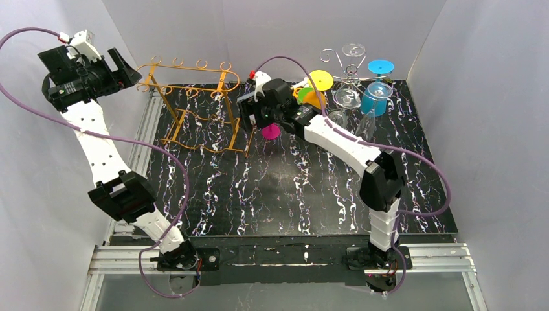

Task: Place the wine glass upside down on the wine glass rack
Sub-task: Adjust the wine rack at the center of the board.

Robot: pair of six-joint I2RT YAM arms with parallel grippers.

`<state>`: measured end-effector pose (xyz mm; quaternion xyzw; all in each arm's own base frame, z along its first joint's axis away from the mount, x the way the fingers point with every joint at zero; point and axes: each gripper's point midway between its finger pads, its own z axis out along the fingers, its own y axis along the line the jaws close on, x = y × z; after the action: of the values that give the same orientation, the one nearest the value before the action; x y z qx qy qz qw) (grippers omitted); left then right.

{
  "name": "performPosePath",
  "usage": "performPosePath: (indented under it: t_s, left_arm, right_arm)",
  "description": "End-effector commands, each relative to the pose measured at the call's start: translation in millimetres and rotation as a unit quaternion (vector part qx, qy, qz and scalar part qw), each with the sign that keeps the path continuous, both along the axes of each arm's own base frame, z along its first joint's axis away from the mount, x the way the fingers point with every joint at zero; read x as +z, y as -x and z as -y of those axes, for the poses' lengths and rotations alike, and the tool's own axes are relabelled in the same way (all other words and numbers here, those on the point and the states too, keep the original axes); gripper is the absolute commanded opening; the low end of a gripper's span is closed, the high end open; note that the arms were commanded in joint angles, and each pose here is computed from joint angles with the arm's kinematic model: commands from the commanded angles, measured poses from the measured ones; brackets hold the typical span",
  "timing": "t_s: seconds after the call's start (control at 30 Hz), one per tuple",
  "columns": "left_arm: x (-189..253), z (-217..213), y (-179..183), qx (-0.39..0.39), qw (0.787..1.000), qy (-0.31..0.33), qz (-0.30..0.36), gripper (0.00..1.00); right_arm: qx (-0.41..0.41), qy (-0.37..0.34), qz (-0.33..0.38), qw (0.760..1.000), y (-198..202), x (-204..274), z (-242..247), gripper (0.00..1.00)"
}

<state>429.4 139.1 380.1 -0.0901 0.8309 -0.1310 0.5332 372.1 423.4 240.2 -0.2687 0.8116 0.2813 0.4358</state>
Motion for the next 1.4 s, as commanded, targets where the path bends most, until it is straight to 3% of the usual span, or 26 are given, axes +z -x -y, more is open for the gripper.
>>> performPosePath:
  t_s: [0.0,0.17,0.4,0.8,1.37]
  left_arm:
    - [0.6,5.4,-4.1,-0.022,1.000,0.016,0.014,0.84]
    - [-8.7,5.5,-7.0,-0.025,0.999,0.019,0.014,0.83]
    - [-17.4,2.8,-12.7,-0.031,0.999,0.014,0.018,0.80]
    - [-32.7,7.6,-8.7,-0.056,0.998,0.001,0.014,0.65]
    - [-60.1,8.8,-4.6,-0.068,0.998,-0.005,-0.008,0.56]
  right_arm:
    - [0.039,-0.096,-0.009,0.995,-6.0,24.7,-38.8,0.84]
    - [0.037,-0.136,-0.029,0.990,-18.3,17.0,-57.3,0.75]
    - [0.026,-0.165,-0.026,0.986,-36.6,16.1,-74.6,0.74]
    - [-0.013,-0.214,-0.038,0.976,-76.6,14.8,-88.2,0.73]
    - [-0.035,-0.201,-0.024,0.979,-129.1,9.1,-65.3,0.71]
